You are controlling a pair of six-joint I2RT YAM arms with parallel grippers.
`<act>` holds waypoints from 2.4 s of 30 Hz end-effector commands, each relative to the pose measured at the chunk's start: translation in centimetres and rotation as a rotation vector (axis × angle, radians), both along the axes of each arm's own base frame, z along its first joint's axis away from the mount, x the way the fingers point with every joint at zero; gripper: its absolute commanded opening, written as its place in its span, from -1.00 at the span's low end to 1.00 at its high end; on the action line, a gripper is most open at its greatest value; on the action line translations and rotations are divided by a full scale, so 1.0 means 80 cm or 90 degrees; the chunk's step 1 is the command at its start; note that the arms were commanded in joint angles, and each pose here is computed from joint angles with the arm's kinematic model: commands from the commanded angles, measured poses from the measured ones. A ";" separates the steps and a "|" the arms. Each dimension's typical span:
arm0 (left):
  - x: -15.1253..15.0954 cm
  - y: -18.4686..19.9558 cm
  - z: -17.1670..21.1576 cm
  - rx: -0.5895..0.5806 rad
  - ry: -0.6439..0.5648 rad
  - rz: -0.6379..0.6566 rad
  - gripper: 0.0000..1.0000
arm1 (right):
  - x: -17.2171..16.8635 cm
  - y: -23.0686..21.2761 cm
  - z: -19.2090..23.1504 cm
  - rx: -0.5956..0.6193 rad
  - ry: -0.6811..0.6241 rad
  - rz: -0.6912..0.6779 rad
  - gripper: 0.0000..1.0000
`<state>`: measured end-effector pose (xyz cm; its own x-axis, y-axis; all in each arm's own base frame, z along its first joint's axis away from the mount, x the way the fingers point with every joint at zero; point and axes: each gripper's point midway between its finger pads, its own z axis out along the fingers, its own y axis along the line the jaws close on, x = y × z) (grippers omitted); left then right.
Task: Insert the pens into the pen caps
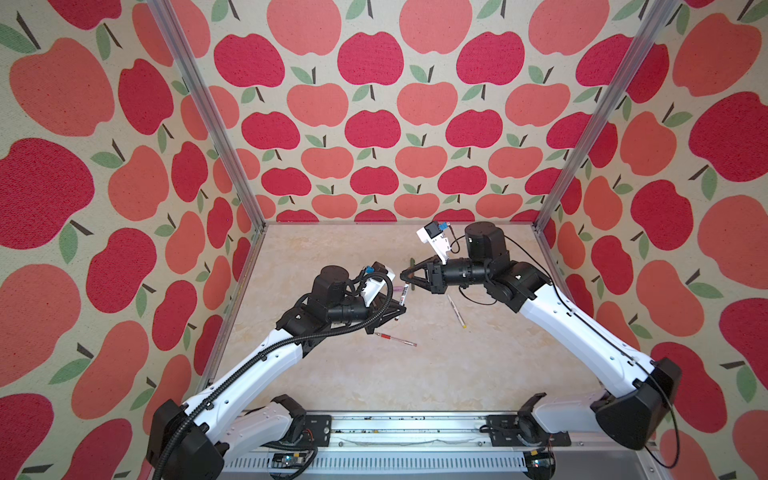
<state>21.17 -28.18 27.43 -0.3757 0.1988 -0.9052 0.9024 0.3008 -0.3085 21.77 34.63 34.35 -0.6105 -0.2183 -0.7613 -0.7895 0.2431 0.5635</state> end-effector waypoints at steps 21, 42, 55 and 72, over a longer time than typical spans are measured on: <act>0.045 -0.009 0.192 -0.167 -0.421 0.023 -1.00 | -0.062 0.010 -0.091 -0.106 0.156 0.095 -1.00; 0.053 0.013 0.258 -0.208 -0.485 0.054 -1.00 | -0.064 0.009 -0.146 -0.149 0.198 0.093 -1.00; 0.080 0.006 0.143 -0.145 -0.319 0.081 -1.00 | -0.027 0.001 -0.064 -0.046 0.108 0.025 -0.68; 0.064 -0.018 0.056 -0.130 -0.137 0.089 -1.00 | -0.002 -0.022 -0.008 0.021 -0.012 -0.065 -0.12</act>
